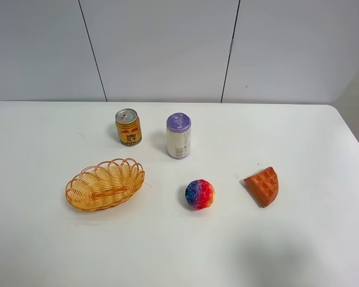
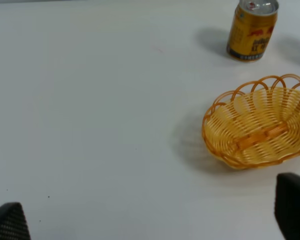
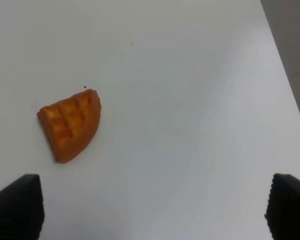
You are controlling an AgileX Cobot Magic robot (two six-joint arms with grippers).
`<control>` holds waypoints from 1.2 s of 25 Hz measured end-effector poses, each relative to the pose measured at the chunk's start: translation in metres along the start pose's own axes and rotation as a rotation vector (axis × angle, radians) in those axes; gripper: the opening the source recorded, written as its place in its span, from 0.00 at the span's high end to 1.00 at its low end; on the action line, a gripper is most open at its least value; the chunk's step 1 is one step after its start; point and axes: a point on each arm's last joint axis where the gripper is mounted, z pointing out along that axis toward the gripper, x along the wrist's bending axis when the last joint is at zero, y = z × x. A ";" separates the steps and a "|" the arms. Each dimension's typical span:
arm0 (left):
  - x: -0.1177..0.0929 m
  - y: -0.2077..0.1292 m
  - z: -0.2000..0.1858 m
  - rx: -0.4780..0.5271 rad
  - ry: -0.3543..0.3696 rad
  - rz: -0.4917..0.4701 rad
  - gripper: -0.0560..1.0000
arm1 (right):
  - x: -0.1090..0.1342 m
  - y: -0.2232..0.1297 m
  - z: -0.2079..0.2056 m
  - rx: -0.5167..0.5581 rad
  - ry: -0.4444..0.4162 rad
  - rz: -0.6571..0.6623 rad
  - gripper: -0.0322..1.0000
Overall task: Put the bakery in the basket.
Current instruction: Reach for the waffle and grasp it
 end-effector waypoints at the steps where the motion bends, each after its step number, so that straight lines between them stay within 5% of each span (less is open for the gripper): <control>1: 0.000 0.000 0.000 0.000 0.000 0.000 0.01 | 0.000 0.000 0.000 0.000 0.000 0.000 0.12; 21: 0.000 0.000 0.000 0.000 0.000 0.000 0.01 | -0.001 0.000 0.001 0.005 -0.013 0.003 0.12; 30: 0.000 0.000 0.000 0.000 0.000 0.000 0.01 | 0.002 0.024 0.056 0.380 -0.020 0.029 0.12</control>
